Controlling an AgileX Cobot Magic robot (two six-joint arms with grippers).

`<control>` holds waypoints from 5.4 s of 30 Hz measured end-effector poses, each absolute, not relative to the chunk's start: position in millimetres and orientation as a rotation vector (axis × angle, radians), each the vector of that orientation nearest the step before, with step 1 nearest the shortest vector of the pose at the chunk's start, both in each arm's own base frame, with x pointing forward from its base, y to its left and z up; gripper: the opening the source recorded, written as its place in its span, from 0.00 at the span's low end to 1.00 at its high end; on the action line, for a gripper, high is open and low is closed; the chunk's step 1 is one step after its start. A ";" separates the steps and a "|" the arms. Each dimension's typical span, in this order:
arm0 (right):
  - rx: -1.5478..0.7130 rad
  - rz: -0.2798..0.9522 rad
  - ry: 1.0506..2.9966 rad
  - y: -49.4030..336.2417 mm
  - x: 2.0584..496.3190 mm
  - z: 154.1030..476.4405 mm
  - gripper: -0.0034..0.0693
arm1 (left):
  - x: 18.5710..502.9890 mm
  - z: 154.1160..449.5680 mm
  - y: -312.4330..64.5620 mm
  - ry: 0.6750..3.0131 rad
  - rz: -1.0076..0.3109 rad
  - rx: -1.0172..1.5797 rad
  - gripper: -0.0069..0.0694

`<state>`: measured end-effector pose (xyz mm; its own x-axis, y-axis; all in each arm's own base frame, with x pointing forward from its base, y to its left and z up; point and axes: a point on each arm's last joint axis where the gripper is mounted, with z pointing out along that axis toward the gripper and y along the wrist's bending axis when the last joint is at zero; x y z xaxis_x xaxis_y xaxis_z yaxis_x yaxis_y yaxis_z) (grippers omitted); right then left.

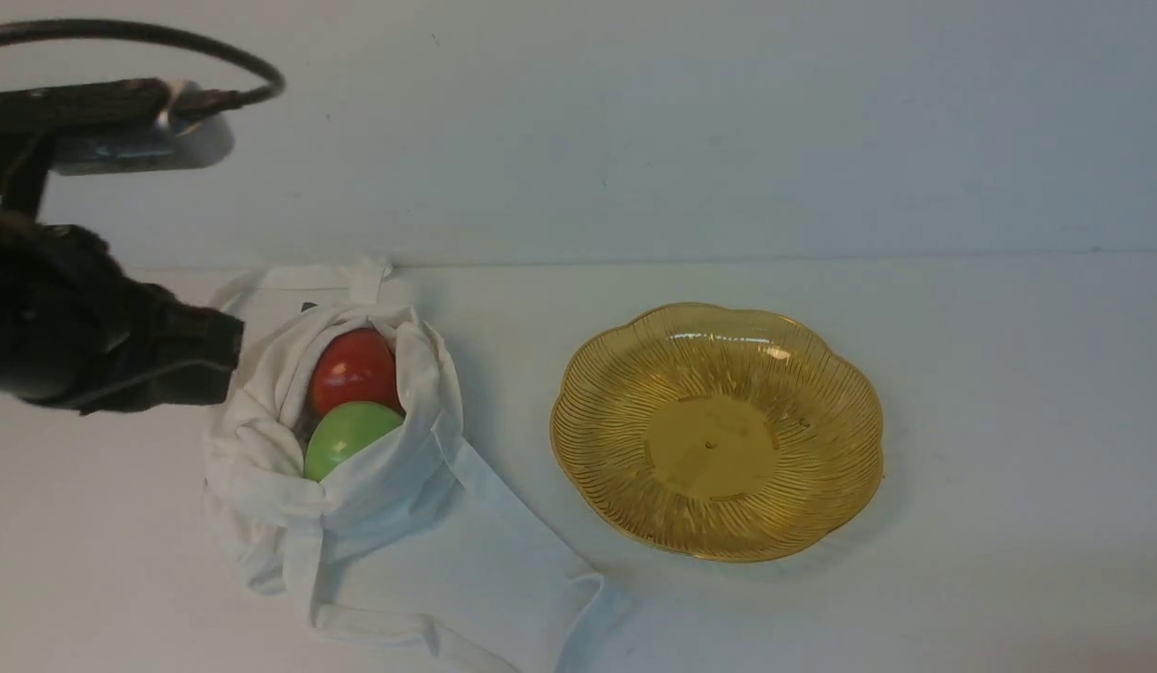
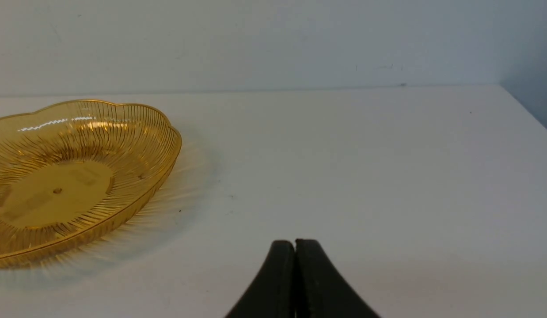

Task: Take the fruit out of the cloth bag on the white table and place them on a plate.
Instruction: 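Reach into the white bag and grasp the apple with the left gripper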

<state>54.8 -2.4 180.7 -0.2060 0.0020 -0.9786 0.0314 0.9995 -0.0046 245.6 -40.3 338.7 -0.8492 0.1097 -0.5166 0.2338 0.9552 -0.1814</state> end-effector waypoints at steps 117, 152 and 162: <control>0.025 -0.027 1.778 -2.4 54.8 180.7 0.03 | 371.0 187.3 -53.8 2.882 -0.359 0.282 0.93; 0.025 -0.027 1.778 -2.4 54.8 180.7 0.03 | 355.3 202.8 -75.2 2.966 -0.160 0.475 0.86; 0.025 -0.027 1.778 -2.4 54.8 180.7 0.03 | 342.9 261.2 -71.6 2.812 -0.135 0.479 0.86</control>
<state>54.8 -2.4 180.7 -0.2060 0.0020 -0.9786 0.0314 0.9995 -0.0046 342.9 -71.6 261.2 -0.9041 0.3106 -0.2935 0.3372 0.9404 -0.0435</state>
